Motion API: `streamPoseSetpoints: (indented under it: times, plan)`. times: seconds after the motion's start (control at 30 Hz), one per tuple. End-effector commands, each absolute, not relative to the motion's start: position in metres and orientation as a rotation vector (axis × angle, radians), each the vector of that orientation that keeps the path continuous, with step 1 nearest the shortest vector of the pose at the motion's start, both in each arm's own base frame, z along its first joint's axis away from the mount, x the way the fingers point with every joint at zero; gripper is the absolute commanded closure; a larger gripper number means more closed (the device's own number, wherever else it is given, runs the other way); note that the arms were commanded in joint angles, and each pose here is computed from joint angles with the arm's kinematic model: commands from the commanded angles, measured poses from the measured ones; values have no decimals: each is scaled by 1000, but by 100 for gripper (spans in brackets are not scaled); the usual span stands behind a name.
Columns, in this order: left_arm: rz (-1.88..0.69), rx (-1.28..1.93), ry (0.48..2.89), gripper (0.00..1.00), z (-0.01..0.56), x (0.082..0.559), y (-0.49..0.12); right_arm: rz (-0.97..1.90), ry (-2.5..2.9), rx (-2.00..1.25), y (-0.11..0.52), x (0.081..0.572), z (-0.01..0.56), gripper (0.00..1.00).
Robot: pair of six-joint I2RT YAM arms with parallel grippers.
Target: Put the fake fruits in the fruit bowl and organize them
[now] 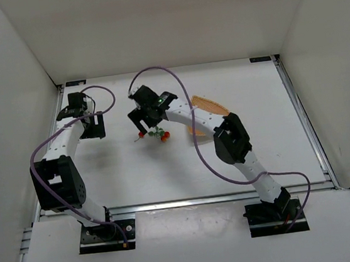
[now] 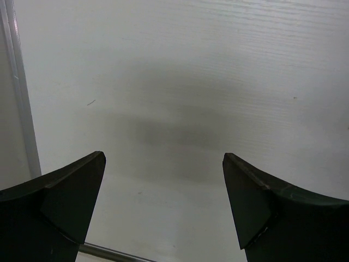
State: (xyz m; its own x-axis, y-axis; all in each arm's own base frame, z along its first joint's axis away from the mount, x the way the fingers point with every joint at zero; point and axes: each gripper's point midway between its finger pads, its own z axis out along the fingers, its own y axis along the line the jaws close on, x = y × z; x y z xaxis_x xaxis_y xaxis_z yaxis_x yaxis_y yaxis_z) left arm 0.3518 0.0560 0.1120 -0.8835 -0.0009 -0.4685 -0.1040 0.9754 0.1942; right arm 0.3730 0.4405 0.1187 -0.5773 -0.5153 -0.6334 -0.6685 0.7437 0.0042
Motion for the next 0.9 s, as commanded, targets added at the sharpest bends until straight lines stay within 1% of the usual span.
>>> streamPoseSetpoints:
  times: [0.0,0.1,0.2,0.27,0.3,0.37,0.4,0.47,0.5,0.53,0.6,0.63,0.7,0.73,0.77,0.8,0.87]
  plan:
    - [294,-99,2602,0,126,347,57,192,2372,-854,416,384,107,3]
    - [294,-98,2611,0,125,345,56,192,2433,-874,414,376,81,3]
    - [295,-97,2621,0,121,345,56,178,2486,-904,411,362,59,6]
    - [291,-110,2611,0,124,348,56,160,2509,-945,412,350,44,12]
    - [292,-109,2623,0,120,348,56,153,2517,-949,412,349,38,19]
    - [292,-109,2623,0,120,350,56,134,2522,-981,415,339,30,26]
    - [292,-109,2623,0,120,350,56,119,2540,-991,412,337,20,34]
    - [292,-108,2633,0,119,348,56,113,2555,-984,411,336,14,39]
    - [292,-108,2633,0,119,348,56,102,2575,-981,409,334,8,44]
    - [292,-108,2633,0,119,348,56,112,2578,-984,410,332,8,56]
    - [292,-108,2633,0,119,348,56,108,2590,-976,408,331,7,69]
    - [292,-108,2633,0,119,348,56,102,2598,-980,406,329,5,79]
    - [292,-108,2633,0,119,348,56,118,2580,-971,408,331,16,88]
    - [281,-104,2643,0,116,348,55,126,2596,-967,407,327,13,95]
    - [281,-104,2643,0,116,348,55,161,2580,-963,410,327,26,98]
    - [268,-101,2643,0,116,348,53,168,2572,-959,411,327,31,100]
    - [256,-83,2646,0,116,349,51,241,2572,-918,417,322,50,100]
